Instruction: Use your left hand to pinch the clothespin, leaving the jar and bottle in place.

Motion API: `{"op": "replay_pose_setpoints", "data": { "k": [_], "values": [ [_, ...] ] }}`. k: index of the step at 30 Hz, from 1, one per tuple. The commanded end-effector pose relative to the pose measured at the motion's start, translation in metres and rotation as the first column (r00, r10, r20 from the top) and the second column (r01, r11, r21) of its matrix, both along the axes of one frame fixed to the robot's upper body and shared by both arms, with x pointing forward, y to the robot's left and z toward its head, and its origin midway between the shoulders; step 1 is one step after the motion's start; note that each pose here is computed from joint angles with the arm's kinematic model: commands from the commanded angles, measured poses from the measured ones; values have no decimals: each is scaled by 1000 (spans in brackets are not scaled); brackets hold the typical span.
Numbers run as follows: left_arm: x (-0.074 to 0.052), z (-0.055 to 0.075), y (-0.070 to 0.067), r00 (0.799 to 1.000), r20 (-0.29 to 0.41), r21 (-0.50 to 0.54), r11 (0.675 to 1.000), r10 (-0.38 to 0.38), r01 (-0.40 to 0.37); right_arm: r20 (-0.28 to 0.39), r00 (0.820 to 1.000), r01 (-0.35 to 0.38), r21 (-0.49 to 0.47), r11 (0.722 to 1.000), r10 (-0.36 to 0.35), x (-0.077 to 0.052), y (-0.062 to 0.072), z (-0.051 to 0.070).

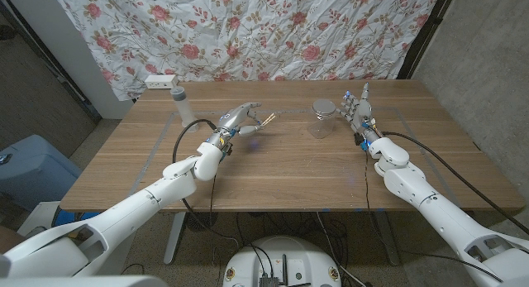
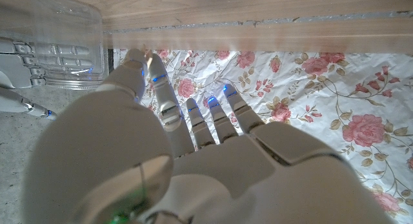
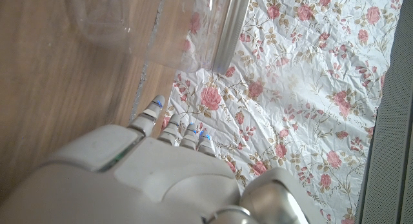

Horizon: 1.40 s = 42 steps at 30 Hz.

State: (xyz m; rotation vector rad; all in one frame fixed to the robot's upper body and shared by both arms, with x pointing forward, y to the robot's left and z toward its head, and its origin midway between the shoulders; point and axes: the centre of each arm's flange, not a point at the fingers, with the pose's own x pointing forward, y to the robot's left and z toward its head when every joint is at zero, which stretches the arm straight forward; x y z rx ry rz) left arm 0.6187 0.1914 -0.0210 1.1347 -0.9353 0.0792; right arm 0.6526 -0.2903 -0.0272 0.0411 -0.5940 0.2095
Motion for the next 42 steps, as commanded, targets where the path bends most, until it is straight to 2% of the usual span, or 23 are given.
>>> {"op": "replay_pose_setpoints", "data": {
  "k": [1, 42],
  "values": [
    [2, 2, 0, 1000, -1, -2, 1000, 3, -3, -1, 1000, 0, 0, 1000, 0, 0, 0, 0],
    [5, 2, 1, 1000, -24, 4, 1000, 0, 0, -1, 1000, 0, 0, 1000, 0, 0, 0, 0]
  ]
}}
